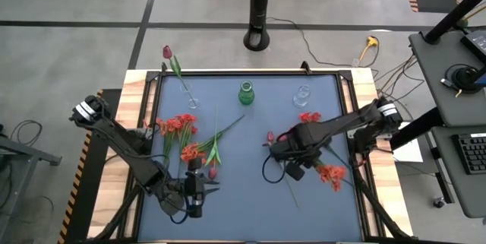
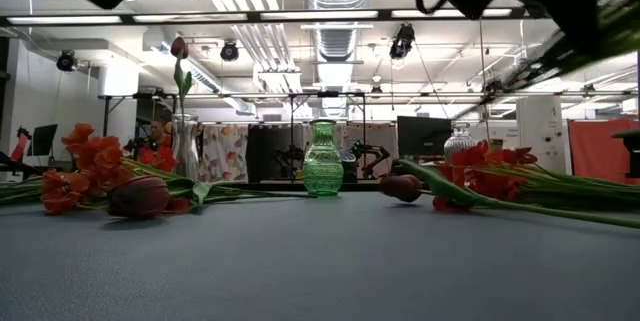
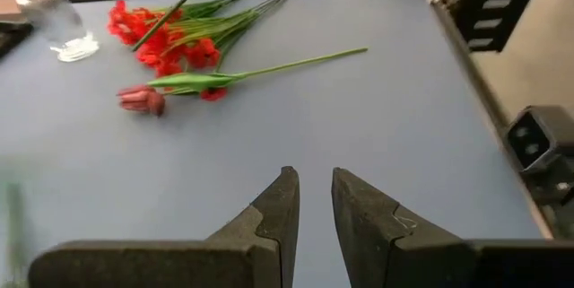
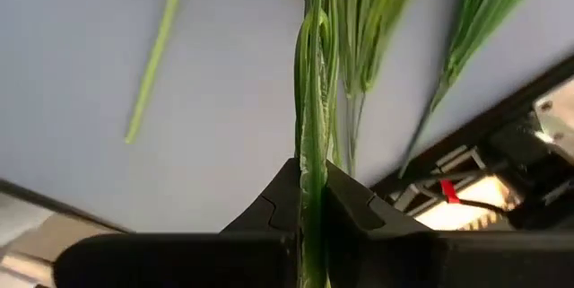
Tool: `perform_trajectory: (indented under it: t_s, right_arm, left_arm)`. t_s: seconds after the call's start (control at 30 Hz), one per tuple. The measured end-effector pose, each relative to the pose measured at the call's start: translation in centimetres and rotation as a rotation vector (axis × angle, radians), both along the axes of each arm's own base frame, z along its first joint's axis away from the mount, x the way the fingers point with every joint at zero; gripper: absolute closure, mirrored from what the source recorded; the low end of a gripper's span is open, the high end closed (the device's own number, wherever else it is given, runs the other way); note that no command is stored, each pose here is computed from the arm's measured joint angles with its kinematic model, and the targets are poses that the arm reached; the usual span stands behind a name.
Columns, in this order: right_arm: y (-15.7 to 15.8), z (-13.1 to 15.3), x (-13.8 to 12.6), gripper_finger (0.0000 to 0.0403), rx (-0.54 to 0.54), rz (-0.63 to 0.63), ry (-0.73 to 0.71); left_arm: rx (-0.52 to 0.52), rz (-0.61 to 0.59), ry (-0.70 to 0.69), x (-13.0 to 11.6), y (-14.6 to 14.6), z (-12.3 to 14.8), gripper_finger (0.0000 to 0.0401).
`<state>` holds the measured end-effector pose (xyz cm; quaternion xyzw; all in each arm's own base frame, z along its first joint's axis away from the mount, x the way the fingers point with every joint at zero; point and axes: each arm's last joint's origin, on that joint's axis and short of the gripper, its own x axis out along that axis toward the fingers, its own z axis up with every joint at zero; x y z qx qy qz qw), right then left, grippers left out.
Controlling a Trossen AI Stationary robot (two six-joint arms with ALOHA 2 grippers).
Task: Sort flowers into vase by color
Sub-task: Put the right orange flowers into the green vase
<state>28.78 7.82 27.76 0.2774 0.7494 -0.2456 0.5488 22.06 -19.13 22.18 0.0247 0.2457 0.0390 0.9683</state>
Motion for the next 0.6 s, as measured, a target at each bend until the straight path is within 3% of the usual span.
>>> perform_trajectory:
  t_s: [0.2,0.4,0.5,0.6]
  right_arm:
    - [-1.5,1.2,0.8,0.0385,-0.051,0.042,-0.077]
    - [-4.7,2.5,1.7,0.0385,-0.289,0.214,-0.167]
    - [-6.8,4.0,2.3,0.0385,-0.473,0.373,-0.206]
    - [-8.5,5.8,3.3,0.0385,-0.688,0.687,-0.173]
  left_arm:
    - [0.073,0.025,0.05,0.1,0.0,1.6,0.0348]
    - [0.135,-0.008,0.071,-0.2,0.1,2.9,0.0348]
    - [0.161,-0.024,0.039,-0.6,0.6,4.2,0.0348]
    - [0.2,0.011,-0.001,-1.4,1.6,5.5,0.0348]
